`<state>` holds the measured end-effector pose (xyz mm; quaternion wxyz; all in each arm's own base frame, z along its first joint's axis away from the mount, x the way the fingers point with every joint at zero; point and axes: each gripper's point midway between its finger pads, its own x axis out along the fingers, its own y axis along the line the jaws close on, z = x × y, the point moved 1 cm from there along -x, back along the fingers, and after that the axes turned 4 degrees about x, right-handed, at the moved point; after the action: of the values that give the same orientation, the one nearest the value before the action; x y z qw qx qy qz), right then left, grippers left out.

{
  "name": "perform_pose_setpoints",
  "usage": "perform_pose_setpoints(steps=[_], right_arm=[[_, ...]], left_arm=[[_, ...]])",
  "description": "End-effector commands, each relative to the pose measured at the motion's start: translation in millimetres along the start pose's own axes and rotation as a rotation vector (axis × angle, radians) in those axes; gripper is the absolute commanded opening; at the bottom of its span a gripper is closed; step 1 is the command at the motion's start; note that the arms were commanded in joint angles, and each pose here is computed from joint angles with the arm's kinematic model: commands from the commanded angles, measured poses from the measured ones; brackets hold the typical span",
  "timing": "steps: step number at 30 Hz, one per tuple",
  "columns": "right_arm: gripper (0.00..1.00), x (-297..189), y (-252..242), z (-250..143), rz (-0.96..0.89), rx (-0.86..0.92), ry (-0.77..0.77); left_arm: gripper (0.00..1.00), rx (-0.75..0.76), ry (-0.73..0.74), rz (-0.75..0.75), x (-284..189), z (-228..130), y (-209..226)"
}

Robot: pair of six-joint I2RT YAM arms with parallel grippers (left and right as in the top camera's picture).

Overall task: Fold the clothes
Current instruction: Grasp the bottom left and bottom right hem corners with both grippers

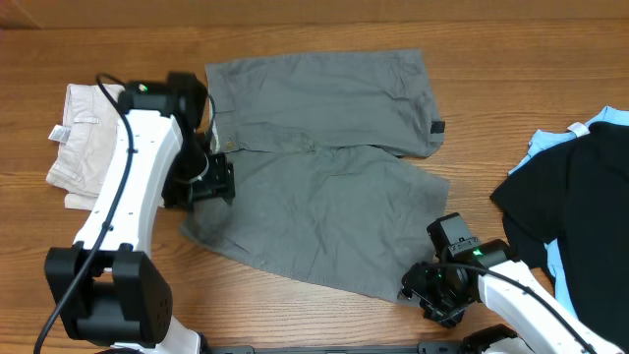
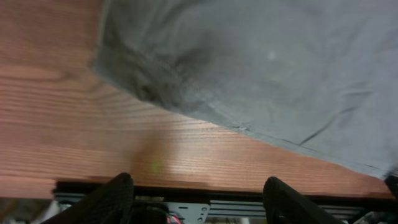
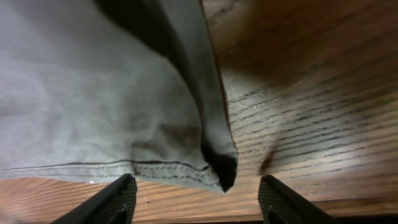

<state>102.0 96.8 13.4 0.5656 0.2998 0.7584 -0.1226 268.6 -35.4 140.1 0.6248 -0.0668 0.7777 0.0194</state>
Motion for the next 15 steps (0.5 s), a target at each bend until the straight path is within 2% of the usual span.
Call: perform_pose_setpoints(steps=[1, 5, 15], right_arm=[[0.60, 2, 2, 2, -0.002, 0.019, 0.022], [0.57, 7, -2, 9, -0.019, 0.067, 0.042], [0.54, 5, -4, 34, -0.007, 0.075, 0.002]], left_arm=[[0.69, -0.048, 0.044, -0.022, 17, -10, 0], [0.68, -0.063, 0.070, -0.013, 28, -20, 7], [0.73, -0.160, -0.013, -0.029, 29, -36, 38]])
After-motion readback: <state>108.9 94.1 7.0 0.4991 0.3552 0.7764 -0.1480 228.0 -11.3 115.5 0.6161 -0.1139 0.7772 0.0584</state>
